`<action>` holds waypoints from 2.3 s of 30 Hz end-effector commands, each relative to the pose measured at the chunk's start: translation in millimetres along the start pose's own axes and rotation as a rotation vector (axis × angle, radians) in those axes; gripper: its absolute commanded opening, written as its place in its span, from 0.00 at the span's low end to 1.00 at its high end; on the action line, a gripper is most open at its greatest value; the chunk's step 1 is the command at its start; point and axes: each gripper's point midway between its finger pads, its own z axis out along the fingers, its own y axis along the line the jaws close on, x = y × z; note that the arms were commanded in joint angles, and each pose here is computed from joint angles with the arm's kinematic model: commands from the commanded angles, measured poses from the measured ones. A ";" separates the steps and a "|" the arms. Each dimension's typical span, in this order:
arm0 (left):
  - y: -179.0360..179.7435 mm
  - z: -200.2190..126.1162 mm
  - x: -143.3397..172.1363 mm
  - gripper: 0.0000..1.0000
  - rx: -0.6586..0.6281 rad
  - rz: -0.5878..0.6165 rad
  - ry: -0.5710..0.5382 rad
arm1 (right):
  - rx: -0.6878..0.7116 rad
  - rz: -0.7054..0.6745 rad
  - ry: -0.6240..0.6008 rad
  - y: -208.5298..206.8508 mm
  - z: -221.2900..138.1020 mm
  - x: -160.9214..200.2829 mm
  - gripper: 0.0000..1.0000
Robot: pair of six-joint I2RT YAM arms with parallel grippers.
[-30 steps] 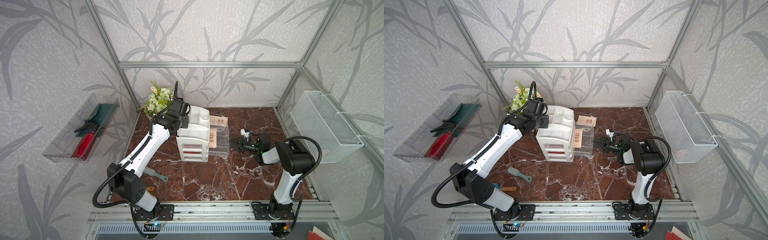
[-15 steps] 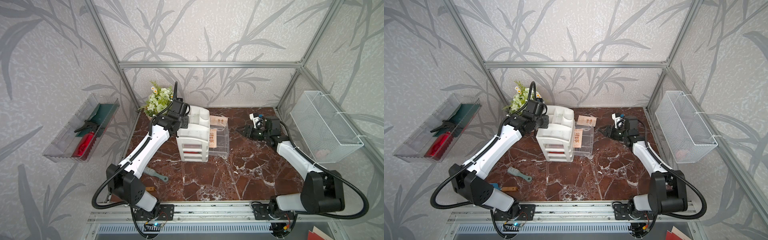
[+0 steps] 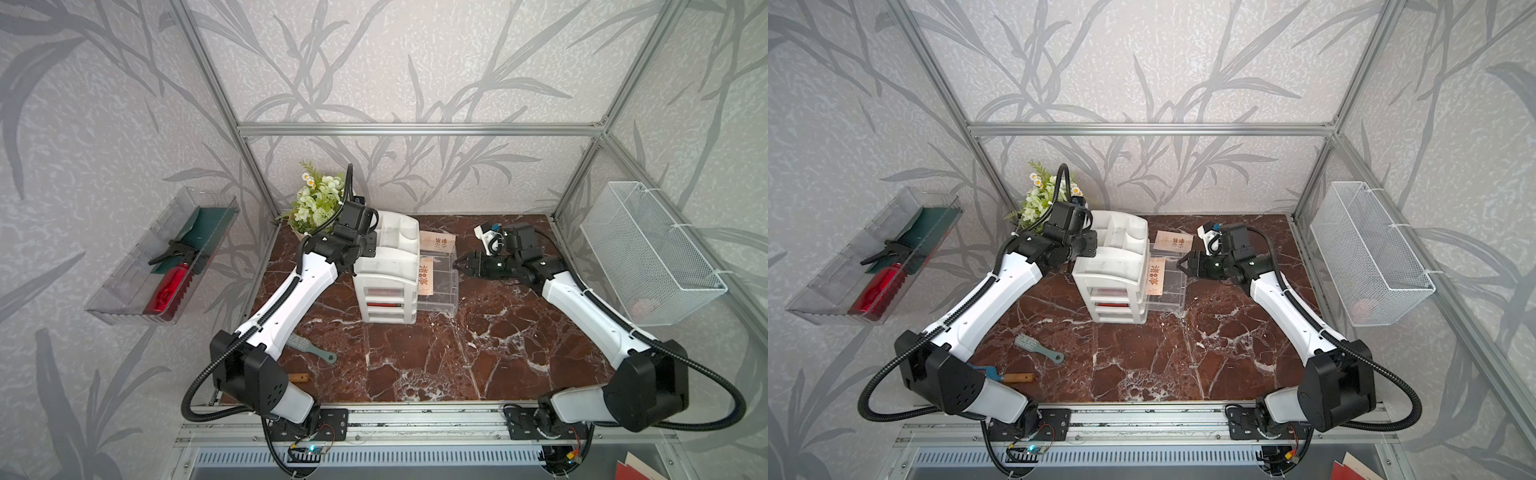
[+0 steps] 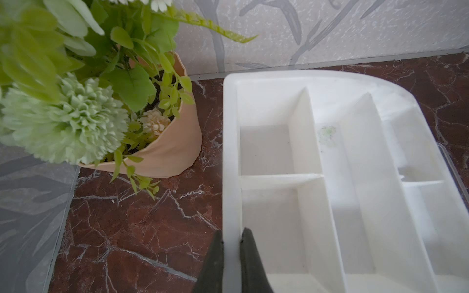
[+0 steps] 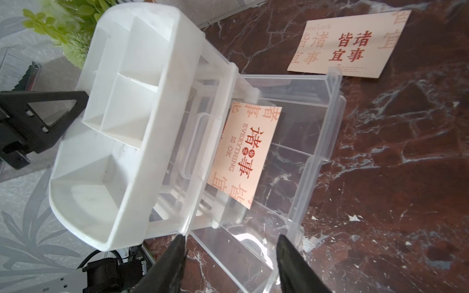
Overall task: Take the postcards out of the drawer
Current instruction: Pick up the postcard from the drawer.
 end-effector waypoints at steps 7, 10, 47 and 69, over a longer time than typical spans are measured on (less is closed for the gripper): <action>12.6 23.1 59.6 0.00 -0.058 0.091 0.197 | 0.149 -0.007 0.129 -1.2 51.3 19.4 0.50; 12.8 23.1 59.8 0.00 -0.058 0.092 0.198 | 0.161 0.003 0.154 -3.0 66.1 23.9 0.49; 10.5 23.8 68.3 0.00 -0.037 0.092 0.210 | 0.260 0.084 0.304 -43.1 143.3 33.9 0.42; 10.4 22.9 70.0 0.00 -0.033 0.095 0.213 | 0.028 0.125 0.245 -9.0 139.3 16.6 0.36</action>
